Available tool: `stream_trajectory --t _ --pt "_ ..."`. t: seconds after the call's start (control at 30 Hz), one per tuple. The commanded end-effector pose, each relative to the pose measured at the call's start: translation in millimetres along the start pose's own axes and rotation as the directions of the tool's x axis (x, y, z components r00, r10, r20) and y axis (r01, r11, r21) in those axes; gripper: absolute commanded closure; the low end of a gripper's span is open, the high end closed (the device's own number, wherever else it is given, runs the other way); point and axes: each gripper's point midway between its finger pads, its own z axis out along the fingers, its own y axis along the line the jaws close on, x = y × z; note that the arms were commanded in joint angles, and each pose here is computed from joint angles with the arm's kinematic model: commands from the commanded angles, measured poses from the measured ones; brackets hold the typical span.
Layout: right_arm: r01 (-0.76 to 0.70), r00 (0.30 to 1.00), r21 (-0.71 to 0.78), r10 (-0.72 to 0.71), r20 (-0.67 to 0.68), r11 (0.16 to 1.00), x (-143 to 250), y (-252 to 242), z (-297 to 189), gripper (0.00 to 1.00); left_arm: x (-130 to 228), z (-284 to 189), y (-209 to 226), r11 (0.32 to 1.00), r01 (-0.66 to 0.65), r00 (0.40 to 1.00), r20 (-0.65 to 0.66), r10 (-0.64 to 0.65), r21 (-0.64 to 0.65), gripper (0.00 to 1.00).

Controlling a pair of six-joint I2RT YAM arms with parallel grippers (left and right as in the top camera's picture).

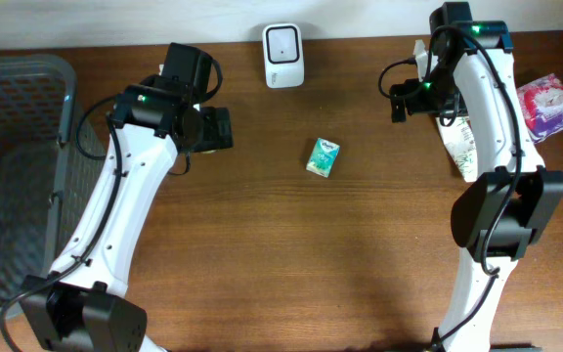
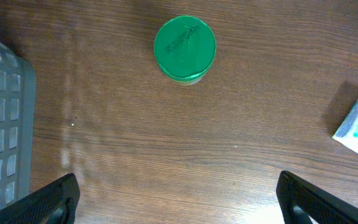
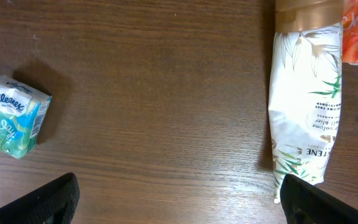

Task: Scan the item barcode
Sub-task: 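Withdraw the left gripper and reach the right gripper to the Kleenex pack, then grasp the Kleenex pack with the right gripper and lift it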

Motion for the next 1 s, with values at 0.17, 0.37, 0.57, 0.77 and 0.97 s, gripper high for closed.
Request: stream_trajectory --t 0.17,0.37,0.57,0.77,0.97 --pt "-0.014 1.000 -0.002 0.014 -0.009 1.000 1.9 -0.2 2.2 0.01 -0.7 -0.1 3.5 1.000 -0.013 1.000 0.004 0.013 -0.015 0.01" --pt "-0.175 0.983 -0.525 0.181 -0.041 0.833 -14.7 99.3 -23.4 0.01 -0.7 -0.1 3.5 1.000 -0.013 1.000 0.004 0.013 -0.015 0.01" --pt "0.056 0.998 -0.481 -0.038 0.047 0.875 -6.6 210.0 -9.3 0.30 -0.7 -0.1 3.5 1.000 -0.013 1.000 0.004 0.013 -0.015 0.01" --pt "-0.323 0.944 -0.048 0.325 0.059 0.945 -2.8 203.9 50.6 0.37 -0.7 -0.1 3.5 1.000 -0.013 1.000 0.004 0.013 -0.015 0.01" --pt "-0.396 0.915 0.167 0.374 0.149 0.903 2.3 189.7 92.1 0.52 -0.7 -0.1 3.5 1.000 -0.013 1.000 0.004 0.013 -0.015 0.01"
